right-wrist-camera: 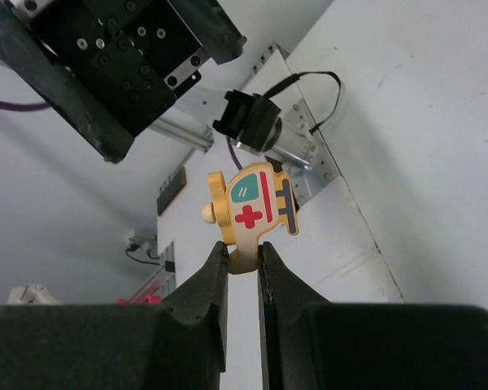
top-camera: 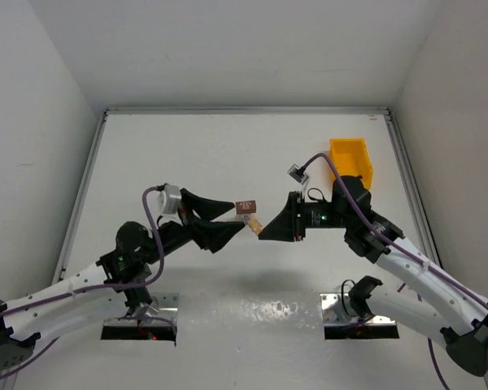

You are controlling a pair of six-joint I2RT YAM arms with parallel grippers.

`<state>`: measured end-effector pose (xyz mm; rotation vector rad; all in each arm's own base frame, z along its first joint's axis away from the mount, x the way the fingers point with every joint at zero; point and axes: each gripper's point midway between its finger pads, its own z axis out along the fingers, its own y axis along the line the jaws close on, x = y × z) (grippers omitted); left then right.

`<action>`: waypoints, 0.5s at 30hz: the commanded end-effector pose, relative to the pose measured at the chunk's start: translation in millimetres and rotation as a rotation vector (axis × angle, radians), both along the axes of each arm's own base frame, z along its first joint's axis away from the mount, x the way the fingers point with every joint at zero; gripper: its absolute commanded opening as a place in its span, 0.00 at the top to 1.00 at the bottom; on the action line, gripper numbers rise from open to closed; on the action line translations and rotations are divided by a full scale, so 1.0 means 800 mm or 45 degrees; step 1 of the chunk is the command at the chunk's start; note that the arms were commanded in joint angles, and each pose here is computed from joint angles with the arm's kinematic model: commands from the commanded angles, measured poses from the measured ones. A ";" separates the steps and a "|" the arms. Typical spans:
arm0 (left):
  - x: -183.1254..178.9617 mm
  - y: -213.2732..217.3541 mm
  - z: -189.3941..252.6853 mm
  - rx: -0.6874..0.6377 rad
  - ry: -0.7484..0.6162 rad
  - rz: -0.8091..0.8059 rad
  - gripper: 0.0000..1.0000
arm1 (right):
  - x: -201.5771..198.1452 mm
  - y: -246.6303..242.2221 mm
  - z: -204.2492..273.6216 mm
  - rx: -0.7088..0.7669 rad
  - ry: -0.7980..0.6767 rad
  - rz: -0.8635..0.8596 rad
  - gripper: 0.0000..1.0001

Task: Build the wood block tower

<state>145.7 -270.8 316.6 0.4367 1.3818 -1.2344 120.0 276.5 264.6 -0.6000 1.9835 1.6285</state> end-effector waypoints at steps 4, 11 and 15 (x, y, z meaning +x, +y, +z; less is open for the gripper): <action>-0.036 -0.010 0.057 -0.049 -0.468 -0.172 0.34 | -0.001 0.005 0.076 0.205 -0.063 0.021 0.95; -0.049 -0.038 0.063 0.031 -0.579 -0.328 0.33 | -0.005 0.003 0.094 0.251 -0.093 0.025 0.95; -0.051 -0.051 0.056 0.072 -0.611 -0.391 0.33 | -0.008 0.003 0.094 0.267 -0.095 0.037 0.95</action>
